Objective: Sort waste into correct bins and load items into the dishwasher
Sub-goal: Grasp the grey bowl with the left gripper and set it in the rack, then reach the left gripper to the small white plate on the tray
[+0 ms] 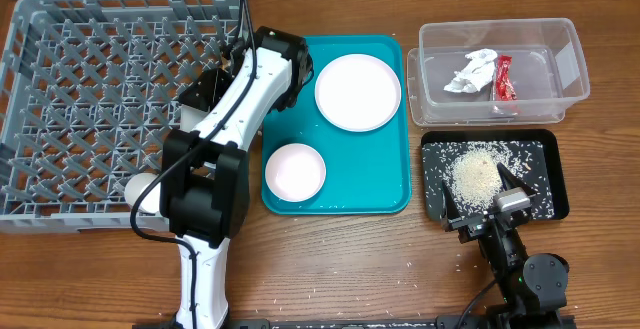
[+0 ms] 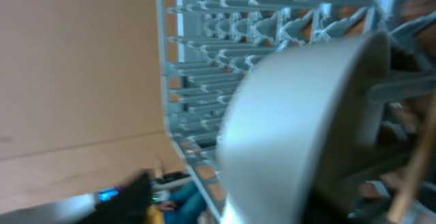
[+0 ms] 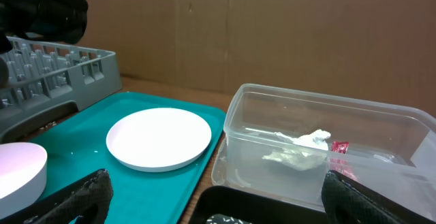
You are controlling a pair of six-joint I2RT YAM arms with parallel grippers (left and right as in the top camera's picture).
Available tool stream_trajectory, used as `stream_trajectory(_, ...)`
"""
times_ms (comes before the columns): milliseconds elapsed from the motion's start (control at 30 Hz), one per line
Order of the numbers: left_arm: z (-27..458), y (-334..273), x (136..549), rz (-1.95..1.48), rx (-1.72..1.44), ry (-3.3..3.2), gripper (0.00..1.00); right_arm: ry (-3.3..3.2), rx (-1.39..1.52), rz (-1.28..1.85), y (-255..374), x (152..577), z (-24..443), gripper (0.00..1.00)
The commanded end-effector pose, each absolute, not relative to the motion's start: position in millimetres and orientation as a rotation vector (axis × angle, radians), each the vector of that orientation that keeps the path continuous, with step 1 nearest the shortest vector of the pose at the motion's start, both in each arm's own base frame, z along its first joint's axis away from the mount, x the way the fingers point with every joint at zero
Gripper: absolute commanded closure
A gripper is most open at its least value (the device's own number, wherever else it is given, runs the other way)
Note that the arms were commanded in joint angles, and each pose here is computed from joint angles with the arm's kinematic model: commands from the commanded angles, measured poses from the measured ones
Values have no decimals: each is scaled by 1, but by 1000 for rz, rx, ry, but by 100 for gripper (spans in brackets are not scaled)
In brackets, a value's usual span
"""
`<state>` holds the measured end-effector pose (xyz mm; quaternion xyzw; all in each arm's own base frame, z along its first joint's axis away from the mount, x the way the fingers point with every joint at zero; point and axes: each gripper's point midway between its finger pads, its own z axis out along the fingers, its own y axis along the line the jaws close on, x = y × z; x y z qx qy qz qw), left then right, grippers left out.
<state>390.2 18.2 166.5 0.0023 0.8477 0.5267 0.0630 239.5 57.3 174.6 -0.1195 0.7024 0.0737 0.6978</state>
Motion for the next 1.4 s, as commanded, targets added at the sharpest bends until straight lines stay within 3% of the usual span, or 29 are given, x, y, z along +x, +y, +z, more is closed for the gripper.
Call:
stream_trajectory(0, 175, -1, 392, 1325, -160, 2656, 21, 1558, -272, 165, 58, 239, 173, 0)
stream_trajectory(200, 196, -62, 403, 750, -273, 2775, 18, 1558, -272, 164, 58, 239, 173, 0)
stream_trajectory(300, 201, -121, 415, 224, -310, 2841, 0, 1558, -272, 164, 58, 239, 173, 0)
stream_trajectory(467, 198, -187, 425, -269, -101, 2885, 0, 1558, -272, 165, 58, 239, 173, 0)
stream_trajectory(600, 177, -202, 436, -308, -111, 2871, 2, 1558, -272, 164, 58, 239, 173, 0)
stream_trajectory(700, 156, -202, 432, -291, -191, 2910, 13, 1559, -272, 165, 58, 239, 173, 0)
stream_trajectory(800, 142, -197, 411, -288, -309, 3008, 21, 1558, -272, 164, 58, 239, 173, 0)
stream_trajectory(933, 141, -188, 368, -204, -246, 3180, 33, 1558, -272, 165, 58, 239, 173, 0)
stream_trajectory(1300, 175, -171, 296, 272, -115, 3140, 27, 1558, -272, 165, 58, 239, 173, 1)
stream_trajectory(1367, 184, -163, 284, 327, -135, 3094, 20, 1558, -272, 165, 58, 239, 173, 0)
